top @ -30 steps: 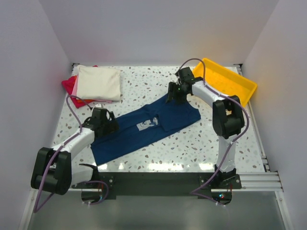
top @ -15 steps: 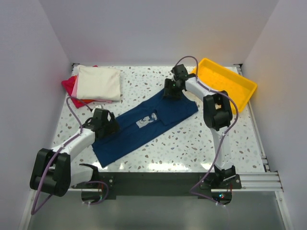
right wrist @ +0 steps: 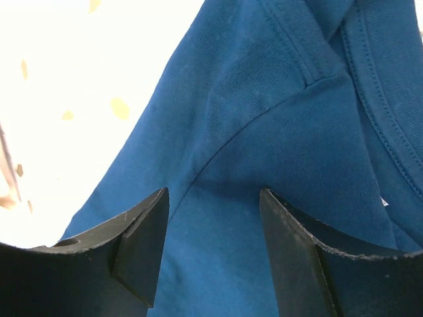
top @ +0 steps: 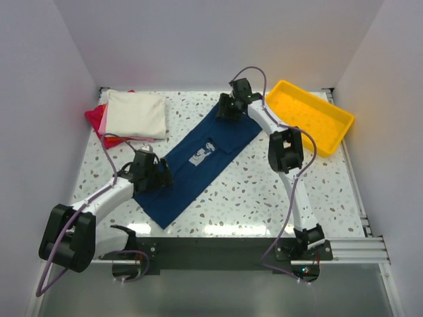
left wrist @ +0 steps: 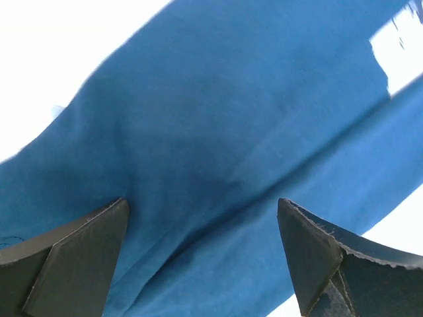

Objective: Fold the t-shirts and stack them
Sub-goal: Fold the tshirt

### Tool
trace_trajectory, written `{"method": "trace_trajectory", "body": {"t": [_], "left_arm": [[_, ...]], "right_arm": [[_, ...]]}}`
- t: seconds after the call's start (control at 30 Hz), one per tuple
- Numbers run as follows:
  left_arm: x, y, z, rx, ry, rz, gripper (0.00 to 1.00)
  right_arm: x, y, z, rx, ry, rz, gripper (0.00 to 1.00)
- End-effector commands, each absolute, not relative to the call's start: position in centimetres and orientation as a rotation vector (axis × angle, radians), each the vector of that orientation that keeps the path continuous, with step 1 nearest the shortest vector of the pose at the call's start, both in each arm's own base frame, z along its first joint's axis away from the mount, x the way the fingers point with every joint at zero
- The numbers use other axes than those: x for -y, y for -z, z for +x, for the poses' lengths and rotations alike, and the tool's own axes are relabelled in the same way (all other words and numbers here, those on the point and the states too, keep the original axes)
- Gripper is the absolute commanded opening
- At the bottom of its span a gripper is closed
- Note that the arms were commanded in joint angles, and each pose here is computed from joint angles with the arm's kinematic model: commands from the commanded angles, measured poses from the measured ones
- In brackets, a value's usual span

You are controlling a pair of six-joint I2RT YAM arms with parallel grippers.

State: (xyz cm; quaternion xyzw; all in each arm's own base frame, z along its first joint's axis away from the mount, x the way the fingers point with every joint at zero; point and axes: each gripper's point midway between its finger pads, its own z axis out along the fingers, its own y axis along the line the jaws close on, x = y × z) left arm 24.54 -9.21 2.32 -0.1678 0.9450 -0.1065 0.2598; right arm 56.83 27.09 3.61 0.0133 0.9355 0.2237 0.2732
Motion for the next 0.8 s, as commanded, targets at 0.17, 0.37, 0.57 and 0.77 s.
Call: {"method": "trace_trajectory", "body": {"t": [0.17,0.37,0.57,0.77], "left_arm": [[13.1,0.5,17.2,-2.899,0.441,-0.280,1.00],[14.4,0.0,16.1,-2.935,0.509,-0.213,1.00],[13.1,-1.9,16.6,-2.895,0.405,-0.294,1.00],[12.4,-4.4,17.2,-2.816,0.378,-0.354,1.00]], "right_arm": [[-28.3,2.5,55.6,-2.628,-0.655,0.119,0.63],[-30.4,1.4,56.2,-2.582,-0.746,0.126,0.64],[-30.7,-3.0,56.9,-2.501,-0.766,0.082,0.64],[-30.7,-10.6,57.4,-2.366,-0.786,0.010,0.66]]}}
